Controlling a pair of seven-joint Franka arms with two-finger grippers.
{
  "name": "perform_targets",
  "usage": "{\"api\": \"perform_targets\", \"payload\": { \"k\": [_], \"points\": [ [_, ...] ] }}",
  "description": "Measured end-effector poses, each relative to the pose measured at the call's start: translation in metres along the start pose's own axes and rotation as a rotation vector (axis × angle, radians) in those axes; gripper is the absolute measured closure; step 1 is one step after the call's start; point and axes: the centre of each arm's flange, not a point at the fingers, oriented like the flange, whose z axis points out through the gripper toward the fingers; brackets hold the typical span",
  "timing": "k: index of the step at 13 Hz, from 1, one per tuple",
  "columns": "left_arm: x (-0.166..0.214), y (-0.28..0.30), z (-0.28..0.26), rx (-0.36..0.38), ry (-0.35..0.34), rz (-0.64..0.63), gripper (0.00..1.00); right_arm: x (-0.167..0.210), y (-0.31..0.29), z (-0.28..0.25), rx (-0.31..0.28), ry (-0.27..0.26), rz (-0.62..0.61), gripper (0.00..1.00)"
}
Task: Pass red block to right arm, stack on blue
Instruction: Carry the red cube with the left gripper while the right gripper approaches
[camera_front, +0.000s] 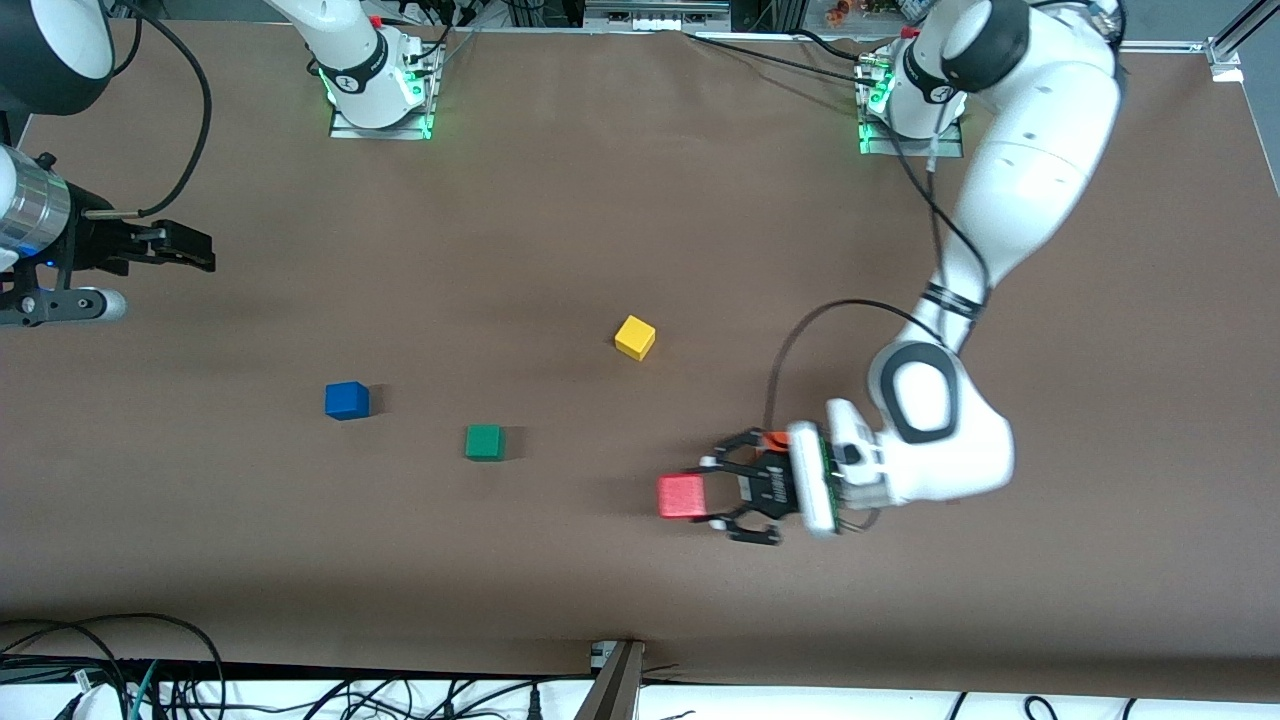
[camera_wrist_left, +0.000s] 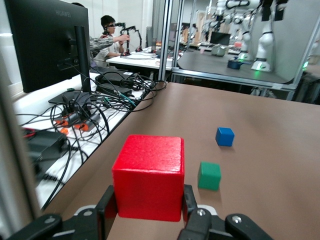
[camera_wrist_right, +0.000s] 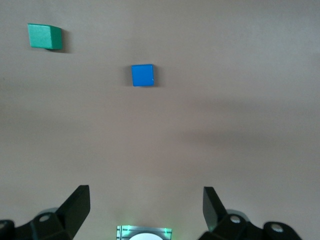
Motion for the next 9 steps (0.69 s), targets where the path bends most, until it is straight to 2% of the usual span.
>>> {"api": "perform_targets", "payload": {
  "k": [2, 3, 4, 6, 9],
  "points": [
    [0.021, 0.03, 0.041, 0.044, -0.017, -0.018, 0.44, 0.009, -0.029, 0.001, 0.01, 0.037, -0.045, 0.0],
    [0.03, 0.042, 0.055, 0.05, -0.02, -0.029, 0.44, 0.015, -0.047, 0.003, 0.062, 0.058, -0.064, 0.0],
    [0.04, 0.052, 0.064, 0.047, -0.018, -0.035, 0.44, 0.021, -0.062, 0.006, 0.147, 0.075, -0.075, 0.0],
    [0.065, 0.072, 0.077, 0.026, -0.008, -0.043, 0.44, 0.033, -0.075, 0.016, 0.322, 0.075, -0.064, 0.0],
    [0.102, 0.09, 0.08, 0.022, 0.008, -0.036, 0.44, 0.059, -0.063, 0.043, 0.673, 0.044, -0.011, 0.0]
  ]
}}
